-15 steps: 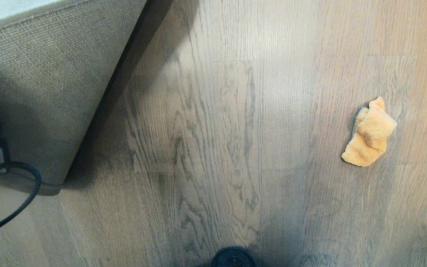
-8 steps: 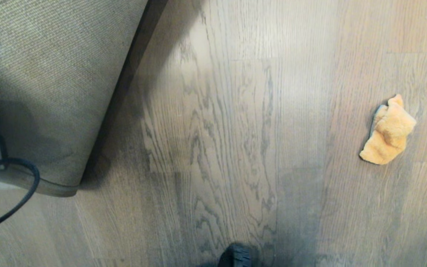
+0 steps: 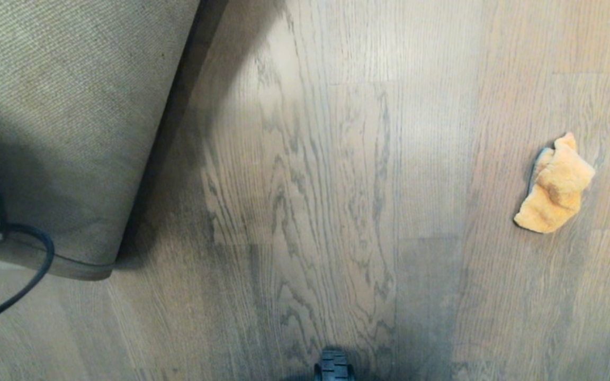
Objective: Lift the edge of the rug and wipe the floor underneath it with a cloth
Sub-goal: Pick up the rag
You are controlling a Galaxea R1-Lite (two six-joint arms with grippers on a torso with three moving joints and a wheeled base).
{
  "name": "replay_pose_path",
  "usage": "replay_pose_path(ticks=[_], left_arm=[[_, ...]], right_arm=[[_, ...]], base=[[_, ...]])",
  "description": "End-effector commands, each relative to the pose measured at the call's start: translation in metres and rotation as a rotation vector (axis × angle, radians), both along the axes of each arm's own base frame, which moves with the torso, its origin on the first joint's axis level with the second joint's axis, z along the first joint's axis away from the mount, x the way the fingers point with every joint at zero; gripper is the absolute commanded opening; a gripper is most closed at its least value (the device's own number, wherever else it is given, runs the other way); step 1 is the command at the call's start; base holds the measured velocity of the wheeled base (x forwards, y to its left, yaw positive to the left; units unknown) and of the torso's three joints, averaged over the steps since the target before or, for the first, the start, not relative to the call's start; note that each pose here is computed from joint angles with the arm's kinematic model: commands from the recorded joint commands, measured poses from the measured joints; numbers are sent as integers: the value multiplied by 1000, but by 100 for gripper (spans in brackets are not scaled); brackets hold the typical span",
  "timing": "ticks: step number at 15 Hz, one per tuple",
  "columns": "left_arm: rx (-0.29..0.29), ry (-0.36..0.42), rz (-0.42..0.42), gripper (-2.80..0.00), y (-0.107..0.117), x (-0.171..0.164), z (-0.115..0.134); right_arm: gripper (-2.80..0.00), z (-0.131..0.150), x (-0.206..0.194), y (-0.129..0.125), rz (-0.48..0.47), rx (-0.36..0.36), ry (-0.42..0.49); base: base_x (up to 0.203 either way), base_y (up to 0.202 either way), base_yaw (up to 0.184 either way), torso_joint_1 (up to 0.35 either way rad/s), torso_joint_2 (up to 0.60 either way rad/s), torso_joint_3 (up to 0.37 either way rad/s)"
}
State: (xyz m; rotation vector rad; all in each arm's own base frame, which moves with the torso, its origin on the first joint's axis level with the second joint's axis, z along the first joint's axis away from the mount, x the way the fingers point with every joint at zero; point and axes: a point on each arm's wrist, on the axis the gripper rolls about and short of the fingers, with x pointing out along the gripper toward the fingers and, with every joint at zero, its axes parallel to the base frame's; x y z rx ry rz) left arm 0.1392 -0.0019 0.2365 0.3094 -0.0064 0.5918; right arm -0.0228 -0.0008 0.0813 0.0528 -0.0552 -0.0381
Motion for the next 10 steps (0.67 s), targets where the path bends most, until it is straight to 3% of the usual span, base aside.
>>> replay_pose_path(ticks=[1,10], left_arm=[[1,9,18,-280,1,3,-2],[-4,17,20,-280,1,11,-4]], right_arm=[[-280,0,0,0,0,0,-1],[-280,0,0,0,1,-6,-2]], base=[[0,0,0,0,0,0],[0,0,0,0,0,0]])
